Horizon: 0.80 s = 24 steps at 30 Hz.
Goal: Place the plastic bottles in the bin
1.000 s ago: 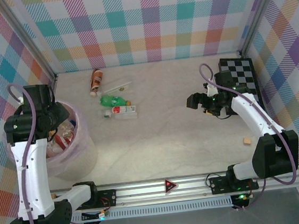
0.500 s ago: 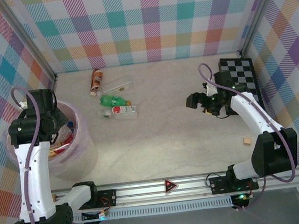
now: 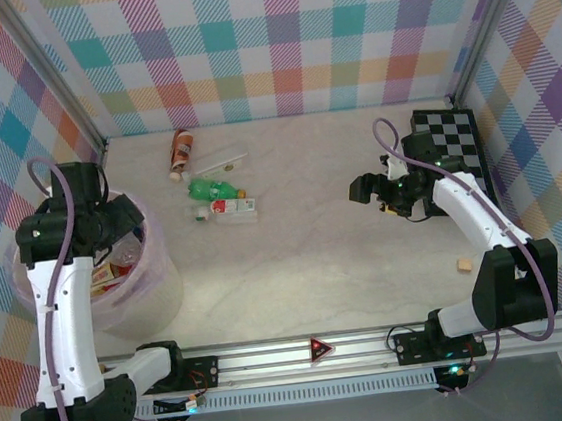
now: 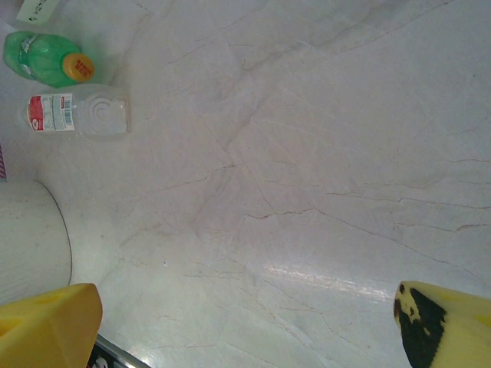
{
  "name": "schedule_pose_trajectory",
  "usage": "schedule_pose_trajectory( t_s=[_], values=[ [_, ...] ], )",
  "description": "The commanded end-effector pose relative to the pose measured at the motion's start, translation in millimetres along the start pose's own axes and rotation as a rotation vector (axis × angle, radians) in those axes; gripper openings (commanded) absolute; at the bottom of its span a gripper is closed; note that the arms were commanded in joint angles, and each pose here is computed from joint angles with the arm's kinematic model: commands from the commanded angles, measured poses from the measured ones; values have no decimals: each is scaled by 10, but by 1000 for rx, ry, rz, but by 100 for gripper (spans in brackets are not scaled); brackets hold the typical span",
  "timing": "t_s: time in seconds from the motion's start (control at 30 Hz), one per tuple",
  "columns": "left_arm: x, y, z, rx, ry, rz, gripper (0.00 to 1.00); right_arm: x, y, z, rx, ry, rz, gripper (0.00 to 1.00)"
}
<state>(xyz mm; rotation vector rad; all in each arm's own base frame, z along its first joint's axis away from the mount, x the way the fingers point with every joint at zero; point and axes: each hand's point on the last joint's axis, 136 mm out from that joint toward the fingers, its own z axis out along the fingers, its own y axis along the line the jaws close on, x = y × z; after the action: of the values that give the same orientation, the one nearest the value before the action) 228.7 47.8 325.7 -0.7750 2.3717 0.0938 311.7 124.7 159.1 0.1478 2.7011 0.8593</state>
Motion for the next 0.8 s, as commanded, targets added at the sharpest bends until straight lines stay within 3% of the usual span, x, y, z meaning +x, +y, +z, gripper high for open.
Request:
schedule_pose_trajectory(
  t_s=[0.0, 0.17, 0.33, 0.5, 0.6, 0.77],
  values=[
    [-143, 89, -279, -13, -60, 34, 84, -76, 118, -28, -34, -10, -27, 98],
    [-297, 185, -398, -82, -97, 78, 84, -71, 112, -22, -33, -8, -22, 98],
    [-154, 17, -237, 10, -50, 63, 68, -67, 115, -4, -38, -2, -12, 98],
    [106, 74, 6, -1, 0, 36, 57, -61, 125, 5, -38, 1, -15, 98],
    [160, 122, 41, -16, -1, 31, 56, -58, 130, 6, -36, 6, -18, 98],
    [-131, 94, -233, -12, -79, 50, 59, -84, 151, -26, -35, -3, -29, 98]
  ],
)
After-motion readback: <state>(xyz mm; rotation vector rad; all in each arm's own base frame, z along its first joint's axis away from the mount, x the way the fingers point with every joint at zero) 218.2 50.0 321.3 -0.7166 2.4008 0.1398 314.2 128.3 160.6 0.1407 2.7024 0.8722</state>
